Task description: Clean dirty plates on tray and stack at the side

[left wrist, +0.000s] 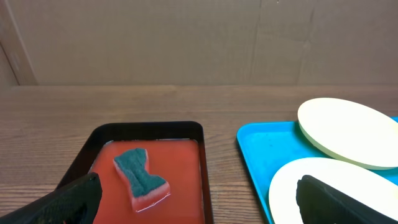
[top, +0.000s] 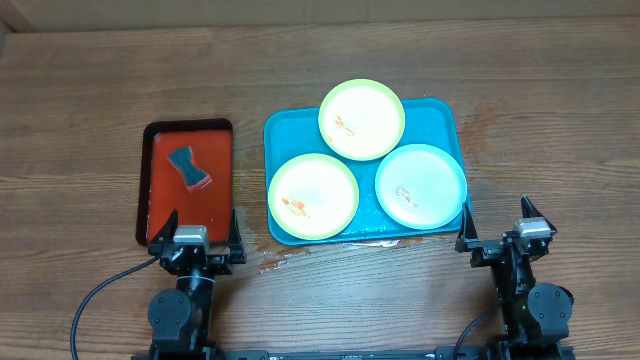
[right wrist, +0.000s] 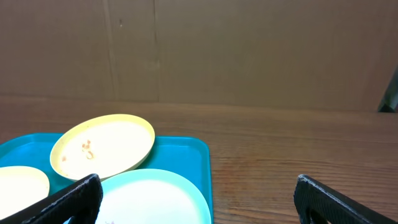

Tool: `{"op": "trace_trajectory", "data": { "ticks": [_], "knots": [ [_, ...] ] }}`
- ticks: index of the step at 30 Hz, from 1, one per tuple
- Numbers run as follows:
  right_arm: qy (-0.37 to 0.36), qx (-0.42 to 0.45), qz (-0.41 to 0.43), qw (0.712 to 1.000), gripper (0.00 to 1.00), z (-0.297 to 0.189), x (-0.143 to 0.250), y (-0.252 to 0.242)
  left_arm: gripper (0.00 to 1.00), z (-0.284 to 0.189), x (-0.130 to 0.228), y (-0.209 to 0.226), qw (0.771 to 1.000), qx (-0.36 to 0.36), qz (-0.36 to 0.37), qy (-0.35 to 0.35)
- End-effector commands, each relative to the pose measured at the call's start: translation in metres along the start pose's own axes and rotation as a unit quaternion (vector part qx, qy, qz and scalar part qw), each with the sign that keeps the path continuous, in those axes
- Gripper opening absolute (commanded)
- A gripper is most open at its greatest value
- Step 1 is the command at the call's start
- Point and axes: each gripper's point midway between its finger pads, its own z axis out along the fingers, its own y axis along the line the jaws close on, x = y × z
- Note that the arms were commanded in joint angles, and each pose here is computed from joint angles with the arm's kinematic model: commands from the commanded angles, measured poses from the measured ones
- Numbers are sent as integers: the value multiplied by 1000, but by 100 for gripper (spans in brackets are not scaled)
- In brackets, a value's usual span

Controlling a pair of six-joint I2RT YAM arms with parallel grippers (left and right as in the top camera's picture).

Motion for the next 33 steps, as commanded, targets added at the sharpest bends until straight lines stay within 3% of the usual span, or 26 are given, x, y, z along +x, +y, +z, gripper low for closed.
{"op": "trace_trajectory", "data": {
  "ticks": [1, 3, 5, 7, 12, 15, 20, 25, 27, 29, 30, 33],
  "knots": [
    [-2, 7, -2, 1000, 100, 0, 2, -3, 100, 0, 0, -1, 1000, 3, 7, -4],
    [-2, 7, -2, 1000, 100, 0, 2, -3, 100, 0, -3, -3, 1000, 11, -4, -9],
    [-2, 7, -2, 1000, 100, 0, 2, -3, 100, -4, -22, -28, 993, 86, -69, -42],
    [-2, 7, -2, 1000, 100, 0, 2, -3, 100, -8, -42, -37, 986, 116, -84, -79],
    [-2, 7, -2, 1000, 100, 0, 2, -3, 100, -31, -114, -27, 966, 96, -60, -231],
    [-2, 7, -2, 1000, 100, 0, 2, -3, 100, -39, -140, -16, 965, 62, -58, -247],
    [-2, 7, -2, 1000, 100, 0, 2, -3, 100, -11, -139, -1, 996, 4, -53, -74],
    [-2, 7, -2, 1000, 100, 0, 2, -3, 100, 31, -148, -31, 996, 84, -11, 39],
    [-2, 7, -2, 1000, 100, 0, 2, -3, 100, 48, -149, -31, 994, 85, 25, 62],
    [-2, 7, -2, 1000, 100, 0, 2, -3, 100, 67, -147, -8, 995, 22, 8, 99],
    [-2, 7, -2, 1000, 100, 0, 2, -3, 100, 80, -140, 19, 987, -55, -54, 144],
    [-2, 7, -2, 1000, 100, 0, 2, -3, 100, 94, -125, 35, 965, -82, -100, 229]
  ]
}}
